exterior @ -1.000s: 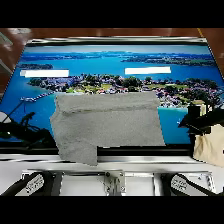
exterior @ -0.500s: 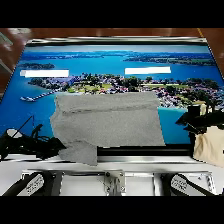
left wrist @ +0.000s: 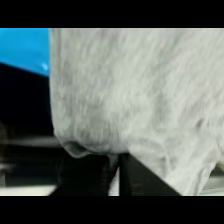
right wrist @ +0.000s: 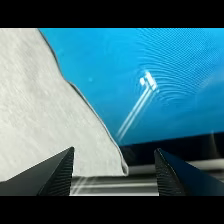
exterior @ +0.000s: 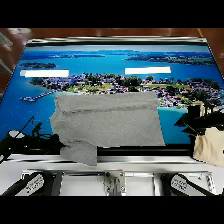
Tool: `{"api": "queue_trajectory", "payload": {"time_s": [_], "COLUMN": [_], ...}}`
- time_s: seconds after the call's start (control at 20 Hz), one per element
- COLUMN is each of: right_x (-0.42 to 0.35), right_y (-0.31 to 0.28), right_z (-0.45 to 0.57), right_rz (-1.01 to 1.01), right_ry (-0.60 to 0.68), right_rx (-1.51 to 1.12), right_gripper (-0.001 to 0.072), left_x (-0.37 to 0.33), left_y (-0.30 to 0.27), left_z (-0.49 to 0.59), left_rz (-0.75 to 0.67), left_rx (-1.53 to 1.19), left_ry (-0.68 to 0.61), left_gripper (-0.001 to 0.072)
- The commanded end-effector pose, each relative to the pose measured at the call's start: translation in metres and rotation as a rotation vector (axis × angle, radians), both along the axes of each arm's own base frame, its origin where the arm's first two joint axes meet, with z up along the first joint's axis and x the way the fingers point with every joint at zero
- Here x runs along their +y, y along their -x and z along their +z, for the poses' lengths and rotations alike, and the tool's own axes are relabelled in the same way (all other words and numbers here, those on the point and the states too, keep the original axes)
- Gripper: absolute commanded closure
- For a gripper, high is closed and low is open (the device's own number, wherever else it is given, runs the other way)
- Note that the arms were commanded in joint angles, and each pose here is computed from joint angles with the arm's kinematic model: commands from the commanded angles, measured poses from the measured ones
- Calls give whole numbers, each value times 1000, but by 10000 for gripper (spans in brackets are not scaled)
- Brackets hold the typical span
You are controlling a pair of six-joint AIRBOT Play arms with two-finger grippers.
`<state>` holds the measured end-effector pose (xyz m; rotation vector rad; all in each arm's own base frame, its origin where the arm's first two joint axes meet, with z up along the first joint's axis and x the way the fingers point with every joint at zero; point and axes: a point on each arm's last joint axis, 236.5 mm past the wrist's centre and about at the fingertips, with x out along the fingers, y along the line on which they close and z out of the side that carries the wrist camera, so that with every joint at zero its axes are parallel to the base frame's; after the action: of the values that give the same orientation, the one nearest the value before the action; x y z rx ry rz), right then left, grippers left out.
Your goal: Fold the shirts.
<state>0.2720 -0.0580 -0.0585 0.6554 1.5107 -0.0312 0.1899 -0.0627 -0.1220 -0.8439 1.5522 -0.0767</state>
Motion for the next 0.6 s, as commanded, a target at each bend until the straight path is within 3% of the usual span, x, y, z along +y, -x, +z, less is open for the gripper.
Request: {"api": "queue_trajectory", "payload": {"time_s": [0.0,0.3,0.55], "right_x": [14,46,58], "right_y": [31,68,55], "right_z": [-13,-40,-54], "right_rz": [23,47,-47], "right_ry": [-46,-147,-176], "right_rx": [102,176,113], "right_gripper": [91,84,85], "left_x": [-10,-17,-19], "left_y": [-3,4,2], "left_z": [7,13,14], "left_rz": [-29,-64,-78], "left_rx": [-34,-27,-47], "left_ry": [51,84,90], "left_gripper": [664,664,664]}}
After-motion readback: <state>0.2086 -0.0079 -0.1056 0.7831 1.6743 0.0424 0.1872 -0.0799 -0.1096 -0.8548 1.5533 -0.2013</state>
